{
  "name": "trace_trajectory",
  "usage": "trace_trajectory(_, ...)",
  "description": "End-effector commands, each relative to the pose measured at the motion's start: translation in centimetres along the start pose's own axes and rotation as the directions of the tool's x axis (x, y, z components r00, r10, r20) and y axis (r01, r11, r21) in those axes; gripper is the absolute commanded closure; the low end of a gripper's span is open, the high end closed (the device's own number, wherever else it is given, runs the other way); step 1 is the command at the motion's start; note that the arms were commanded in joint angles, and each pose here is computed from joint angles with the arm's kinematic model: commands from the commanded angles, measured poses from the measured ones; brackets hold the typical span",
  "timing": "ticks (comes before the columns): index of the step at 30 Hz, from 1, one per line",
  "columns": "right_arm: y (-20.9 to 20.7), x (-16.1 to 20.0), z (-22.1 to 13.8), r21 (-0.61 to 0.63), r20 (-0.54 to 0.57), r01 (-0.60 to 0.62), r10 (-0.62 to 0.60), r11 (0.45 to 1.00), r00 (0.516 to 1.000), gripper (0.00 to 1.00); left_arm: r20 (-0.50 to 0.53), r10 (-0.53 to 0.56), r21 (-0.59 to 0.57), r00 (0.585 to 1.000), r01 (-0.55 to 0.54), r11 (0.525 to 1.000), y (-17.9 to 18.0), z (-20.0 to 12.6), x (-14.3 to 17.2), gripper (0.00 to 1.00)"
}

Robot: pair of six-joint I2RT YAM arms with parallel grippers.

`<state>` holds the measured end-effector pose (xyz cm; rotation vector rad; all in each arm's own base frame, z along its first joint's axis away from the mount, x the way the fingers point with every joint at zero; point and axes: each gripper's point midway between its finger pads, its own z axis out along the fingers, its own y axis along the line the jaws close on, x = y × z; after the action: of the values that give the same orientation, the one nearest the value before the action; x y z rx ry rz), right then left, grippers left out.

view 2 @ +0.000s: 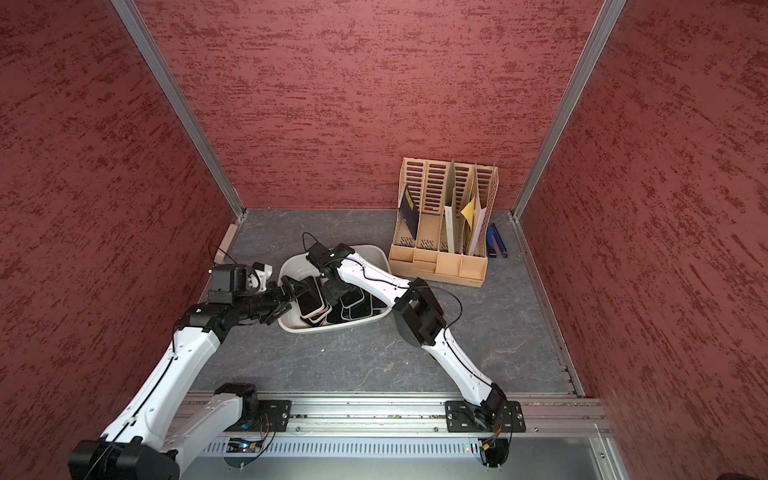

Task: Take the phone out of the storage box
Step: Pick up the phone from the storage box.

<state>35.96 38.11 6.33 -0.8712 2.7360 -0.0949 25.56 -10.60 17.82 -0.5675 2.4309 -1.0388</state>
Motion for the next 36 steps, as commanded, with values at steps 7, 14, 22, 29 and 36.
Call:
trace_trajectory(7, -0.9, 2.2, 2.1, 0.064, -0.104, 0.029, -0.022, 0.998, 0.994, 0.14, -0.013, 0.009, 0.006, 1.000, -0.009, 1.000, 0.3, 0.3, 0.1, 0.00)
trace_trajectory(14, -0.9, 0.9, -0.6, 0.036, -0.034, -0.007, 0.008, 0.999, 0.999, 0.43, -0.012, -0.015, 0.011, 1.000, 0.015, 1.000, 0.7, 0.6, 0.4, 0.00)
trace_trajectory(22, -1.3, -1.3, -6.0, -0.078, 0.094, -0.102, 0.109, 0.992, 0.990, 0.45, -0.011, -0.019, 0.036, 1.000, 0.019, 0.999, 0.4, 0.7, 0.3, 0.00)
trace_trajectory(29, -2.3, -2.2, -9.8, -0.217, 0.169, -0.176, 0.215, 0.960, 0.962, 0.46, -0.009, -0.047, 0.108, 0.999, 0.047, 0.993, -0.3, 1.6, 0.0, 0.00)
trace_trajectory(36, -3.7, -1.2, -11.2, -0.278, 0.175, -0.234, 0.288, 0.932, 0.941, 0.47, -0.034, -0.016, 0.166, 0.999, 0.021, 0.986, -2.1, 2.7, -0.2, 0.00)
